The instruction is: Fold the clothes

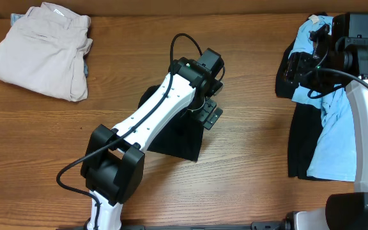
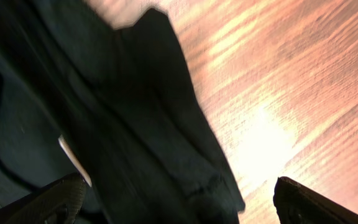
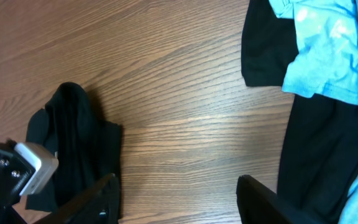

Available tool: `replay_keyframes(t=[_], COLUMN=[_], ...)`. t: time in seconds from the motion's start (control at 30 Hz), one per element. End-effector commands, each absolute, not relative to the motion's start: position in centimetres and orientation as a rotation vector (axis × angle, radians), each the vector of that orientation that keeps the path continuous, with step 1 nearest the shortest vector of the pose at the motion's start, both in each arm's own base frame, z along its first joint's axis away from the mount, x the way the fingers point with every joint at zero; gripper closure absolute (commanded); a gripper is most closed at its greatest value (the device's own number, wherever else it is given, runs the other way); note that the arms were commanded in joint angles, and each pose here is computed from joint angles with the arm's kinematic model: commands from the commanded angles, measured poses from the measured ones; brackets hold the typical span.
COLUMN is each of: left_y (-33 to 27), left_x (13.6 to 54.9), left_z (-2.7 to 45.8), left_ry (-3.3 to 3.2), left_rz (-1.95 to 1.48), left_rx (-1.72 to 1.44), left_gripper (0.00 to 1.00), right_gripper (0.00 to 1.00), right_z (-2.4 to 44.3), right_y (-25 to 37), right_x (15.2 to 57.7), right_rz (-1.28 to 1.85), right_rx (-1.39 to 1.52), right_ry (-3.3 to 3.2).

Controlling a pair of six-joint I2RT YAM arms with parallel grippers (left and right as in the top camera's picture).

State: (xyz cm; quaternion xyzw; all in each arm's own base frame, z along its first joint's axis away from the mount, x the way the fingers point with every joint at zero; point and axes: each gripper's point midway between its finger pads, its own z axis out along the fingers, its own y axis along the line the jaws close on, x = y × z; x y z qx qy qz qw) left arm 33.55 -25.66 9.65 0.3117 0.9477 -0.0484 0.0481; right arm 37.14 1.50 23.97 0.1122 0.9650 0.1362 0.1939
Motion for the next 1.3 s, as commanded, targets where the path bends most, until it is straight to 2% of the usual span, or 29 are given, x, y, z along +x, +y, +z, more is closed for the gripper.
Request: replay_keyframes(t=[0.0, 0.33, 0.53, 0.67, 0.77, 0.87, 1.0, 1.03, 1.1, 1.13, 1.27], left_y=[-25.9, -24.9, -24.9, -25.1, -25.2, -25.3, -25.5, -25.8, -26.0, -25.8, -24.7], left_x=[33.6, 33.0, 32.8, 32.8, 33.0, 32.9, 32.2, 31.8, 31.1, 31.0, 31.9], left_z=[8.0, 2.0, 1.3, 1.3, 1.2, 0.9, -0.4, -0.7, -1.1, -1.2, -0.6], left_ry=[2.861, 3.006, 3.023, 3.019, 3.012, 3.016, 3.061, 3.082, 3.114, 3.122, 3.124], left_rz=[-0.107, 0.057, 0.083, 0.08, 0.072, 0.07, 0.037, -0.002, -0.035, -0.027, 0.021], left_rx=[1.031, 0.984, 0.963, 0.967, 0.965, 0.966, 0.979, 0.983, 0.99, 0.992, 0.938], left_gripper=[0.0, 0.0, 0.01, 0.18, 0.43, 0.48, 0.6, 0.67, 0.91, 0.96, 0.96], right_gripper=[0.33, 0.28, 0.28, 0.27, 0.27, 0.27, 0.27, 0.27, 0.27, 0.27, 0.27], right_z=[25.5, 25.4, 25.5, 25.5, 25.5, 25.5, 25.4, 25.4, 25.4, 25.4, 25.4], right_y=[1.6, 1.6, 1.6, 1.6, 1.6, 1.6, 1.6, 1.6, 1.6, 1.6, 1.6], right_x=[37.2, 37.1, 37.2, 37.2, 37.2, 37.2, 37.2, 37.2, 37.2, 37.2, 37.3], right_rz=[0.384, 0.384, 0.384, 0.384, 0.384, 0.384, 0.384, 0.384, 0.384, 0.383, 0.383], right_rx=[0.286, 0.287, 0.286, 0.287, 0.287, 0.287, 0.287, 0.287, 0.286, 0.286, 0.286], right_ry=[2.668, 2.67, 2.667, 2.666, 2.666, 2.667, 2.667, 2.667, 2.667, 2.667, 2.666])
